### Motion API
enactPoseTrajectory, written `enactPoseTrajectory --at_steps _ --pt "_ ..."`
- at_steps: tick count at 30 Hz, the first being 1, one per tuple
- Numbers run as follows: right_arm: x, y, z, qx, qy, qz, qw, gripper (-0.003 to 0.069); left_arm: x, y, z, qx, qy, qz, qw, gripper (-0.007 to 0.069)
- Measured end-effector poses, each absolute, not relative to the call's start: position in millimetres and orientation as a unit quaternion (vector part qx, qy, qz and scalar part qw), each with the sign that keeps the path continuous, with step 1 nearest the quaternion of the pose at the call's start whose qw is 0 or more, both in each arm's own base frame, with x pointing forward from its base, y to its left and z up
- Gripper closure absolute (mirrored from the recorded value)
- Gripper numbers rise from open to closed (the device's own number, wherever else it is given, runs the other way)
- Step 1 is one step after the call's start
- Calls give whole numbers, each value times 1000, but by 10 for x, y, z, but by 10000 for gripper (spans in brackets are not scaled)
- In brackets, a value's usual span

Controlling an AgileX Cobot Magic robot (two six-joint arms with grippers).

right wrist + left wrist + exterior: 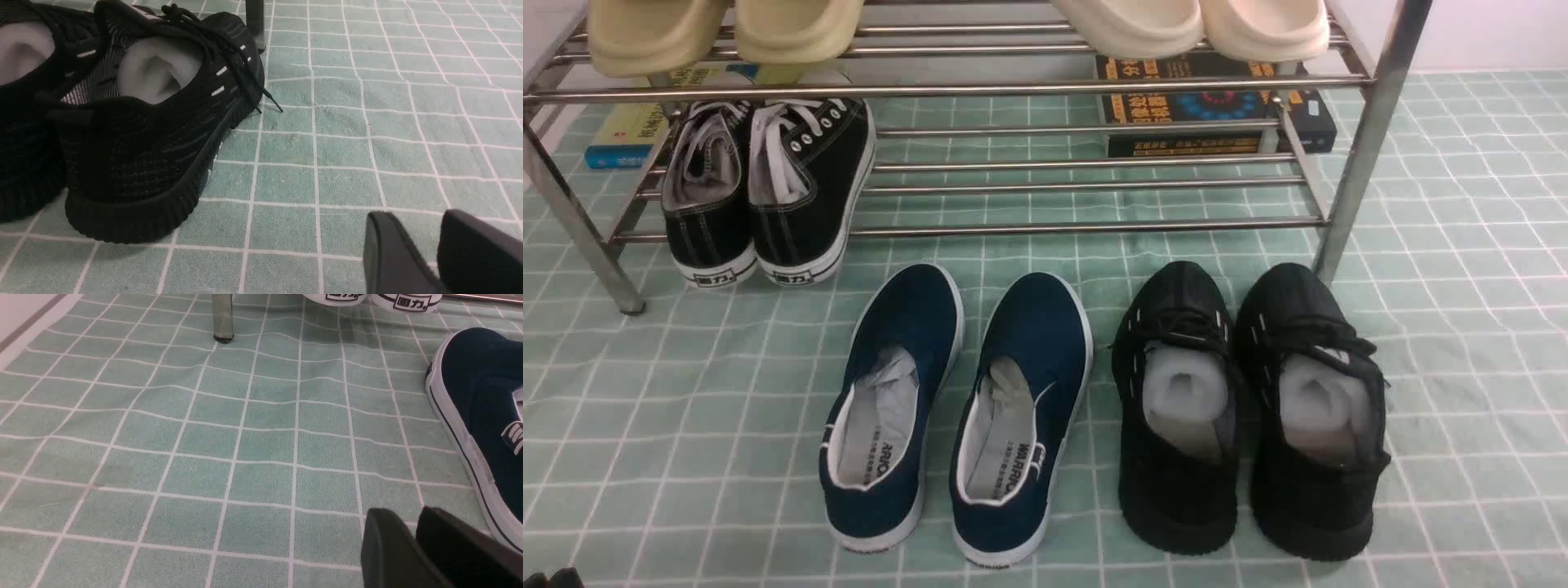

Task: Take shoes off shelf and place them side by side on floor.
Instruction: 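Grasp the leftmost shoe on the bottom shelf of the shoe rack with the left gripper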

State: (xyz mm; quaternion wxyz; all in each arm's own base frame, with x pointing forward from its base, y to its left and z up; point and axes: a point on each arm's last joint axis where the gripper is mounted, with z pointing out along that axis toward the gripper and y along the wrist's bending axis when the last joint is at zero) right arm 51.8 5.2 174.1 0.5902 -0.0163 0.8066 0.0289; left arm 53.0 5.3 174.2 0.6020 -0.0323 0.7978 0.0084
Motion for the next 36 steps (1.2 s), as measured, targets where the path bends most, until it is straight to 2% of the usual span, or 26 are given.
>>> enactPoseTrajectory --at_steps 13,31,32,36 --pt "518 52 1741 -16 807 29 590 428 529 70 1743 -18 798 31 602 477" --pt "518 52 1741 -16 807 29 590 421 528 70 1741 -26 798 25 601 463" --pt "518 52 1741 -16 807 29 590 421 528 65 1740 -39 798 11 601 463" --pt "518 52 1741 -16 807 29 590 421 528 -23 1738 -212 772 -177 572 457"
